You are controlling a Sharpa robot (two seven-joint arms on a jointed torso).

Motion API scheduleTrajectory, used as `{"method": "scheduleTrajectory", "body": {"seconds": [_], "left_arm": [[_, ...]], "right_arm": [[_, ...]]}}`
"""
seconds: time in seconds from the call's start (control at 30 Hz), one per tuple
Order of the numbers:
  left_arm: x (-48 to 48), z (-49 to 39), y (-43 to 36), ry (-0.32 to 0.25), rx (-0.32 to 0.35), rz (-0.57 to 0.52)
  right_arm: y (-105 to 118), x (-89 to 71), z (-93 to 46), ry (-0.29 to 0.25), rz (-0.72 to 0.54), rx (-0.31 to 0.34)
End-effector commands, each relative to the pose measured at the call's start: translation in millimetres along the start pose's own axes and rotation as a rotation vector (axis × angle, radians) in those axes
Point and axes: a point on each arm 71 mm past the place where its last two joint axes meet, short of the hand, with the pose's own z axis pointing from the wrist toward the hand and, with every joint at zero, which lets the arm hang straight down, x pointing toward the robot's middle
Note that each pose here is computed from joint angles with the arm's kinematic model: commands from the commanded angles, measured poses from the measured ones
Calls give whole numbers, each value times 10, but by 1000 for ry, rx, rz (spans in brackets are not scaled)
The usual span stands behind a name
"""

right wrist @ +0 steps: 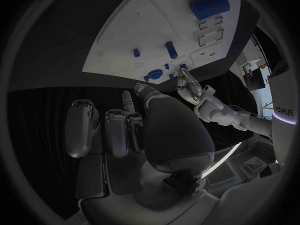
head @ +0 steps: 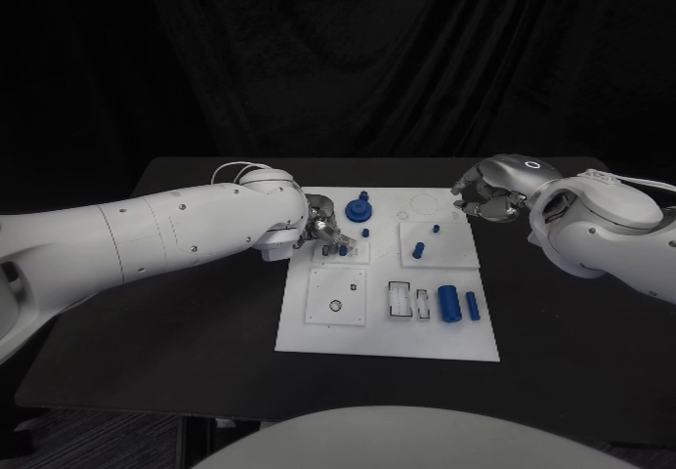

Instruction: Assemble the parts on the task board

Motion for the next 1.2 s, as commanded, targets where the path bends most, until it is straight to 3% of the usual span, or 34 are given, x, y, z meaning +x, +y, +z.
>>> {"method": "scheduleTrajectory", "body": {"seconds": [0.03,0.37,0.63,0.8,0.97,1.2], "left_arm": [[16,6,-12,-2,23,-3],[1,-17,-17,-40,57,-23],[-28,-144,24,-131,85,-14],[-247,-300,35,-203,101,-7],[-482,-420,72,-232,99,14],[-684,-446,201,-218,58,33]], "right_arm": [[-12,13,-2,7,-4,16],[-18,12,-5,7,-4,17],[-41,9,-25,6,-3,22],[-58,8,-40,7,-3,27],[-67,8,-42,9,-4,31],[-63,10,-24,9,-6,29]]}}
